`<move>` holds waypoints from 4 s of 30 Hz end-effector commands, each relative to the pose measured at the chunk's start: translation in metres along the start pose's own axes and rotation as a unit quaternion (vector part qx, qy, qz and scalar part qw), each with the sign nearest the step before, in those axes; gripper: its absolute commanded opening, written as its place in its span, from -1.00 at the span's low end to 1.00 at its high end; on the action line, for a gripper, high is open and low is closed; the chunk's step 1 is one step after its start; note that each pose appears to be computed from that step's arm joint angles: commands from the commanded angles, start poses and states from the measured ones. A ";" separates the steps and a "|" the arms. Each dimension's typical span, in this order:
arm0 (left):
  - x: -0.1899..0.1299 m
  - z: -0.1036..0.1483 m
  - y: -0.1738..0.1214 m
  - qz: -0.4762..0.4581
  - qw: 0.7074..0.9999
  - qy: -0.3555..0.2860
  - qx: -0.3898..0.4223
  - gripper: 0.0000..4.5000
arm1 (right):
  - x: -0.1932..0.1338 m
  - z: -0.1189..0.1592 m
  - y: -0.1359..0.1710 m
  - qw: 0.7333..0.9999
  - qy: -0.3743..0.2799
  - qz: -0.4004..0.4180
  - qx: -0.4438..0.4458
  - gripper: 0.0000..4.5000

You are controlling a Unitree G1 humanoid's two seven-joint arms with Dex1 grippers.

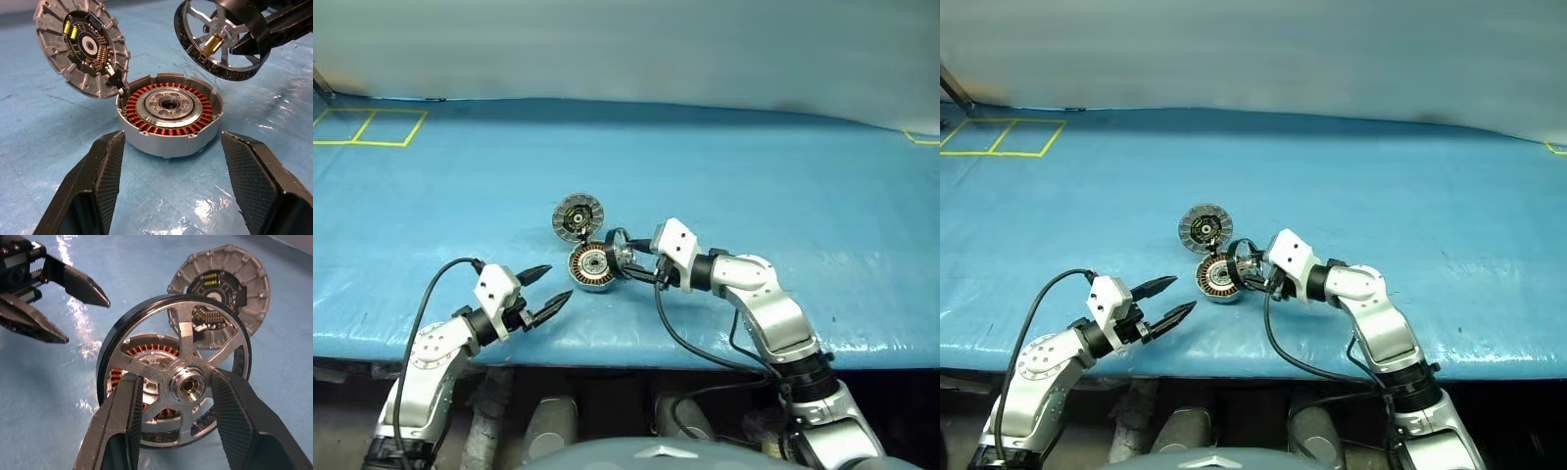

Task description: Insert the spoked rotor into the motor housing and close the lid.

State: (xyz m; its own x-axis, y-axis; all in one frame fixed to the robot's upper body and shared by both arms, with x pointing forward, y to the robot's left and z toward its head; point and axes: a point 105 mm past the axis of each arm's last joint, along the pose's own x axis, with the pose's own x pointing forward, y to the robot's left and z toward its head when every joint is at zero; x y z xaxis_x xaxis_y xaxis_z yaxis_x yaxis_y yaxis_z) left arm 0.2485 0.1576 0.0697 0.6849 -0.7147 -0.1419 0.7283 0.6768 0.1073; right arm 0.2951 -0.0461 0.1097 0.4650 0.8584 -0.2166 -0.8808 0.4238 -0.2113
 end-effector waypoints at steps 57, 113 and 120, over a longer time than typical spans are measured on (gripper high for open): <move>0.017 0.011 -0.015 -0.022 0.999 -0.030 0.000 0.49 | 0.026 0.014 -0.002 0.984 0.044 0.051 -0.166 0.48; 0.003 0.046 0.018 0.059 0.995 -0.077 0.007 0.49 | 0.006 0.021 0.016 0.991 -0.096 -0.038 0.081 -0.99; -0.012 0.053 0.056 0.138 0.983 -0.112 -0.046 0.49 | 0.008 0.003 0.040 0.990 -0.062 -0.017 0.127 -0.99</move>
State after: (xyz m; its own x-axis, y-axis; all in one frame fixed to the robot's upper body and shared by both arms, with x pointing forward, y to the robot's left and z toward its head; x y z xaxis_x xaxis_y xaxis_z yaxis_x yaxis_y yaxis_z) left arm 0.2784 0.1859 0.1244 0.8318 -0.5497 0.0767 0.5482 0.8353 0.0411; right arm 0.2623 -0.0232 0.0925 0.4852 0.8664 -0.1177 -0.8670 0.4942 0.0641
